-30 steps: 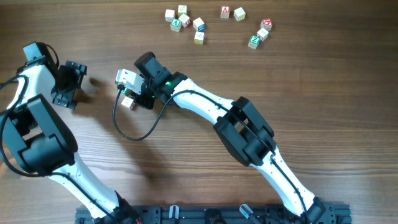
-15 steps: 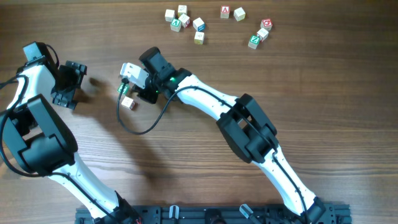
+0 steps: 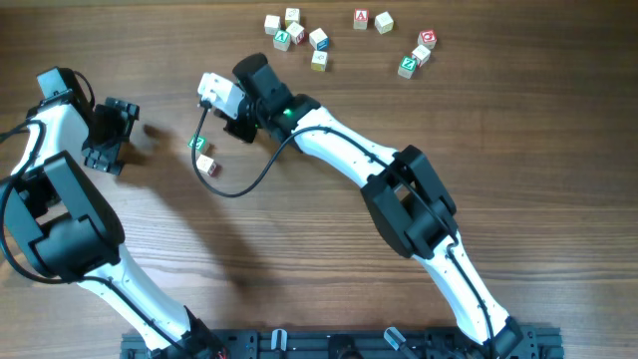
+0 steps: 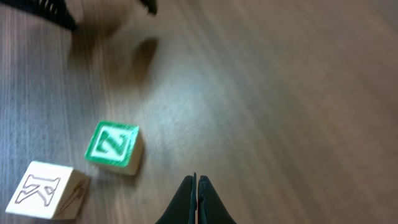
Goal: Form a circle
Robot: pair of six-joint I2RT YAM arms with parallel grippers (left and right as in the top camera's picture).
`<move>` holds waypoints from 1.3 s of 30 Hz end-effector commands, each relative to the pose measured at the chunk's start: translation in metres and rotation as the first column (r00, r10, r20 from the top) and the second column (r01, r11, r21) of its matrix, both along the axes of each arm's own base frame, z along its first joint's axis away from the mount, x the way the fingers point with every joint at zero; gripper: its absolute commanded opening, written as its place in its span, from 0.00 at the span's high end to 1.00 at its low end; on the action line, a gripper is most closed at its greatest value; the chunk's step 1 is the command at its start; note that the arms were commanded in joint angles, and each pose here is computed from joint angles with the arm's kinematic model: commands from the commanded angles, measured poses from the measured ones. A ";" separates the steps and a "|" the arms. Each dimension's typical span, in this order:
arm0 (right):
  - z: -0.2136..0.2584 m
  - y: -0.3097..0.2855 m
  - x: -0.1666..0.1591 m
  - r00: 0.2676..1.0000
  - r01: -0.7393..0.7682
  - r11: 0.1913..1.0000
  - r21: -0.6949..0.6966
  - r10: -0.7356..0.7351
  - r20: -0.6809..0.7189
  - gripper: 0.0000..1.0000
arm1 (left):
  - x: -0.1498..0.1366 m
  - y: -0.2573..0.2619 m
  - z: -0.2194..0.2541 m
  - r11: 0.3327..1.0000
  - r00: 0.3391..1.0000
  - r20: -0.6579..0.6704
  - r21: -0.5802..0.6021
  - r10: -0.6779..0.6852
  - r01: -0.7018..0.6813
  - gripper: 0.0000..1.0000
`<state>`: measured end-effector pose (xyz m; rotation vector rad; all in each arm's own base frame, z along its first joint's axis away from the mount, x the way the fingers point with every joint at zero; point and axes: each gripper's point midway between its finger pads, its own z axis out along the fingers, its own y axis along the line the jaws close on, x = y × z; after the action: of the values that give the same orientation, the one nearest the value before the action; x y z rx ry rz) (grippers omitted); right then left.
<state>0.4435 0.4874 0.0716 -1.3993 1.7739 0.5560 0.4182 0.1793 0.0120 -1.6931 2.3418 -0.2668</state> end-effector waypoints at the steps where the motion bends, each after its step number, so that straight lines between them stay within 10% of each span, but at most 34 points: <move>1: 0.039 -0.014 0.025 0.996 0.036 0.999 0.038 -0.039 0.076 0.96 | -0.004 0.001 -0.007 1.000 1.000 -0.024 0.009 -0.001 0.001 0.00; 16: -0.049 -0.049 0.037 0.988 0.075 0.997 -0.006 -0.075 -0.136 0.96 | -0.003 0.001 -0.007 1.000 1.000 -0.024 0.009 -0.001 0.001 0.00; 39: -0.058 -0.027 -0.013 0.948 -0.024 0.999 0.026 0.031 -0.315 0.96 | -0.004 0.001 -0.007 1.000 1.000 -0.024 0.009 -0.001 0.001 0.00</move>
<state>0.4358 0.4575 0.0234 -1.3808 1.9705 0.8190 0.4182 0.1793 0.0120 -1.6931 2.3418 -0.2668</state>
